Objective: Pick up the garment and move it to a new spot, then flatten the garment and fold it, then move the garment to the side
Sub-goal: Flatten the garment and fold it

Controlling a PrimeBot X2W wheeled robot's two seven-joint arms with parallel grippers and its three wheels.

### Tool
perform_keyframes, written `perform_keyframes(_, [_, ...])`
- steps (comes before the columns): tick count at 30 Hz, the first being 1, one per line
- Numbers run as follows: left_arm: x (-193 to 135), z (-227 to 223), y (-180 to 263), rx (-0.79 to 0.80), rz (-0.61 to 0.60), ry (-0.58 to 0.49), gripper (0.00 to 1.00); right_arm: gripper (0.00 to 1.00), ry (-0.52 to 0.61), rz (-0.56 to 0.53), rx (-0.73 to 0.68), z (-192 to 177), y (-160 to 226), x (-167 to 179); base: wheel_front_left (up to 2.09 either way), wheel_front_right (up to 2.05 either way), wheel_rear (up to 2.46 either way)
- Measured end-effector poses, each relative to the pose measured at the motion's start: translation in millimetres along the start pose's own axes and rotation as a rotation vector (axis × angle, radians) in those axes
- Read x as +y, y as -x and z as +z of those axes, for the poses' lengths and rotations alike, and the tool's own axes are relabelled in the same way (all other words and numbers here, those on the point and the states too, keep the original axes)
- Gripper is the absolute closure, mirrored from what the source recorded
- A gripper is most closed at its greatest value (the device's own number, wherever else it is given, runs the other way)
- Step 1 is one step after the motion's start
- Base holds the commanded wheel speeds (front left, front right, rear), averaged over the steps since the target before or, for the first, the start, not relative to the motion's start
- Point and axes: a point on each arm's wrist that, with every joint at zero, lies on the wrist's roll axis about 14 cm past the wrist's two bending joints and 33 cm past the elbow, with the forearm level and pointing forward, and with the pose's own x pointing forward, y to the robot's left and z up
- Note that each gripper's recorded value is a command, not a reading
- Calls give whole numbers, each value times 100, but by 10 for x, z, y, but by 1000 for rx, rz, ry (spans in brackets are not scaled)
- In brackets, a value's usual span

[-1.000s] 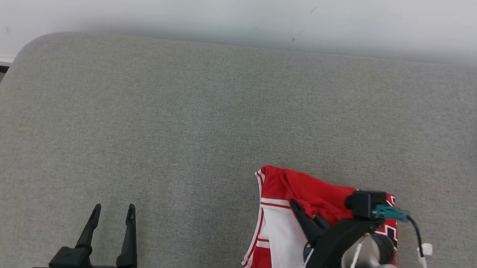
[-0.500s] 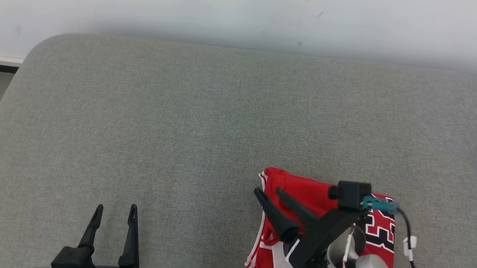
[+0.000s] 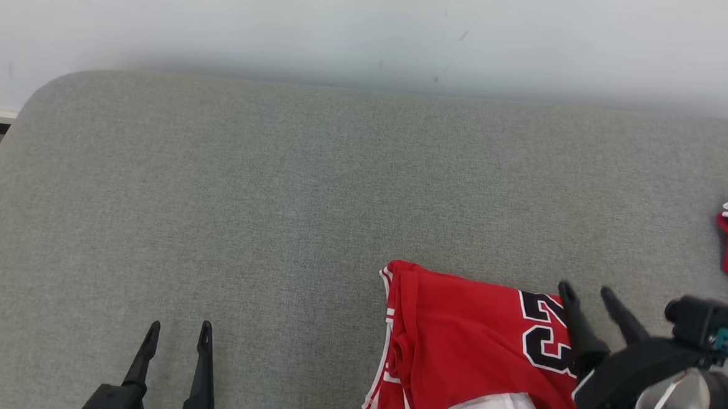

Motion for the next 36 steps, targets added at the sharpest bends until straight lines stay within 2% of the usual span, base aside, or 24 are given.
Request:
perform_keyframes(3, [-11,-13,-7,4,-3,1,0,0,6,-8,76,-209,99,-16,0,0,0])
perform_keyframes(10, [-37,-50,-33,14,-14,4,0,0,22,109,158,-495,171,390,0,0,0])
perform_keyframes(13, [-43,-63,-35,18,-16,4,0,0,60,165,172,-546,106,596,0,0,0])
perform_keyframes(17, [-48,-63,-18,18,-21,2,0,0,177,203,228,-676,7,775,0,0,0])
perform_keyframes(20, [-9,-52,3,15,-10,4,0,0,242,203,273,-784,-12,799,0,0,0])
perform_keyframes(23, [46,-50,34,15,9,6,0,0,247,199,287,-826,3,783,0,0,0])
perform_keyframes(27, [113,-56,59,18,30,4,0,0,255,248,347,-994,132,934,0,0,0])
perform_keyframes(36, [92,-108,4,32,28,9,0,0,359,297,425,-1238,240,1106,0,0,0])
